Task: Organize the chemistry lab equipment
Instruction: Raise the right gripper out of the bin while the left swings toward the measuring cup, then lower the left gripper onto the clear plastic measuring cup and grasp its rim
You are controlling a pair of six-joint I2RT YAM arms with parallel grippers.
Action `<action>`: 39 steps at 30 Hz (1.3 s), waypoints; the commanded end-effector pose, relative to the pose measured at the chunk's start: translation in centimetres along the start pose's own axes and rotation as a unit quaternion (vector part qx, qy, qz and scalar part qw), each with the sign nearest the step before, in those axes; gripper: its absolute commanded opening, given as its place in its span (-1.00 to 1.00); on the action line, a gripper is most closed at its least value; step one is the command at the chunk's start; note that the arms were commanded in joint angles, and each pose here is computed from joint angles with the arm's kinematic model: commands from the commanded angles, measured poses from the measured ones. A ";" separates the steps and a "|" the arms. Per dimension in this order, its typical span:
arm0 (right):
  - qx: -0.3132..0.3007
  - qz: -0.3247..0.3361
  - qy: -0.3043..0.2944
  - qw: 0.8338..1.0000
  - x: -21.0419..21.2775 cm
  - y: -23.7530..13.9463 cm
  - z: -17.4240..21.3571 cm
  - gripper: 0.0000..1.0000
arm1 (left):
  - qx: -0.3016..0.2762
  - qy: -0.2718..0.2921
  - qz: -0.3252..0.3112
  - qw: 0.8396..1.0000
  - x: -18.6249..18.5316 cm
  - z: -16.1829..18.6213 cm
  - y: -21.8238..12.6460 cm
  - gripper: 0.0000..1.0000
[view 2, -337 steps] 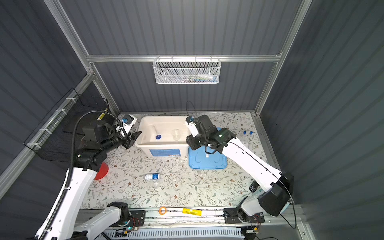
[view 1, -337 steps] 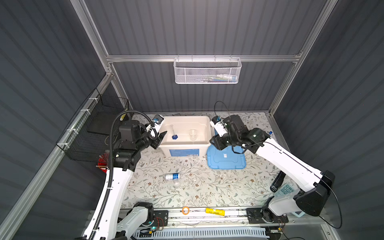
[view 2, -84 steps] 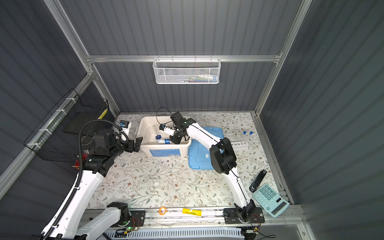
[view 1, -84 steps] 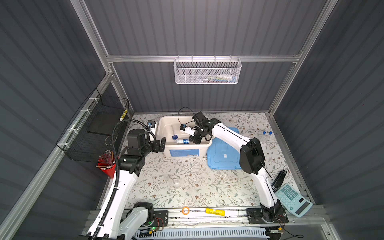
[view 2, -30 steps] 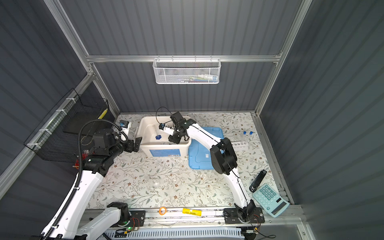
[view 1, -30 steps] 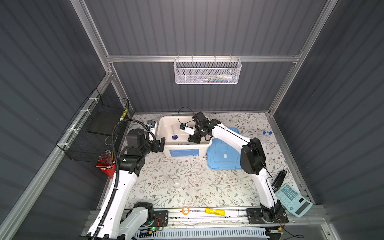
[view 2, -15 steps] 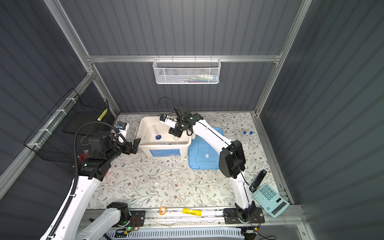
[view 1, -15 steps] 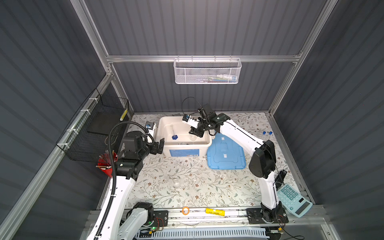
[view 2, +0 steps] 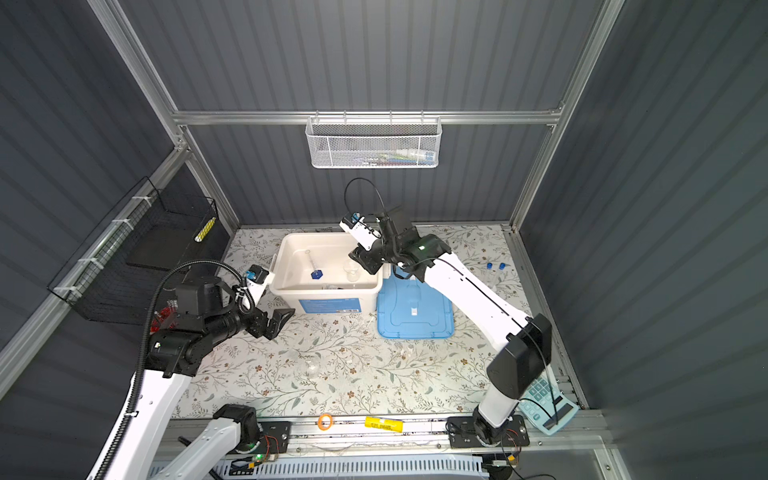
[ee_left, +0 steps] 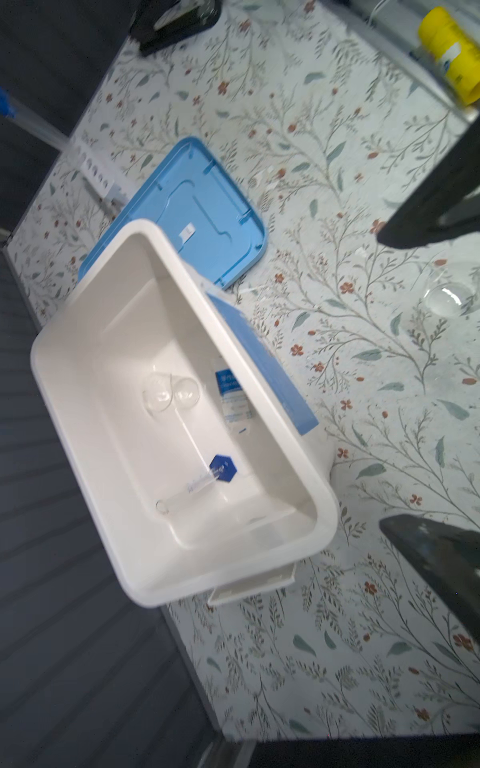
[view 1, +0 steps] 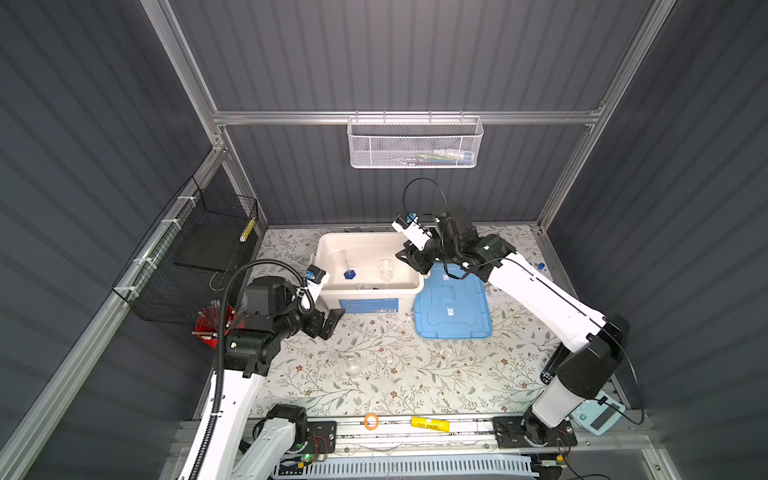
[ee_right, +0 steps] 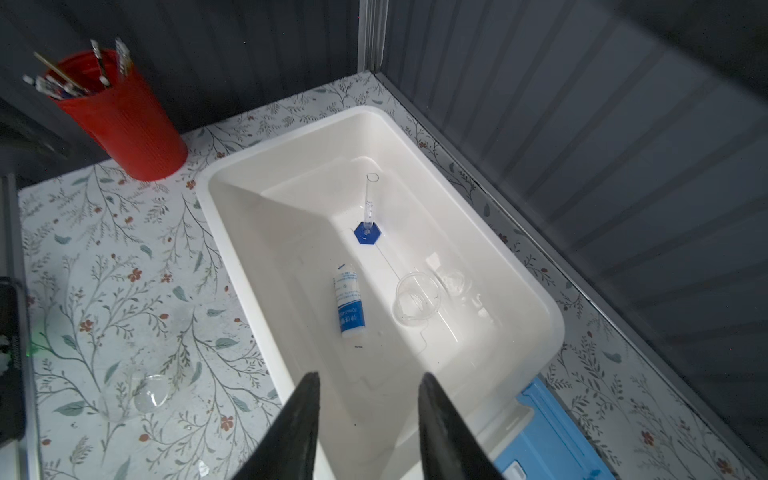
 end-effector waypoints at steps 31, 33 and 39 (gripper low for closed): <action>0.003 0.031 0.111 0.993 -1.9 -1.6 8.5 -0.13 | 0.267 0.151 0.210 0.928 -4.1 8.1 10.5 0.67; -0.003 0.035 0.118 0.992 -2.4 -1.8 8.7 -0.14 | 0.279 0.162 0.207 0.924 -4.2 8.6 10.6 0.62; -0.011 0.043 0.132 0.990 -3.2 -2.0 9.1 -0.14 | 0.283 0.149 0.209 0.924 -4.4 9.1 11.5 0.48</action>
Point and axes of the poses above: each gripper's point midway between its finger pads, its own y axis out along the fingers, its own x axis along the line the jaws close on, z = x × y, the point moved 9 cm from there along -y, back along the fingers, and after that the axes turned 14 degrees about y, right-handed, at the moved point
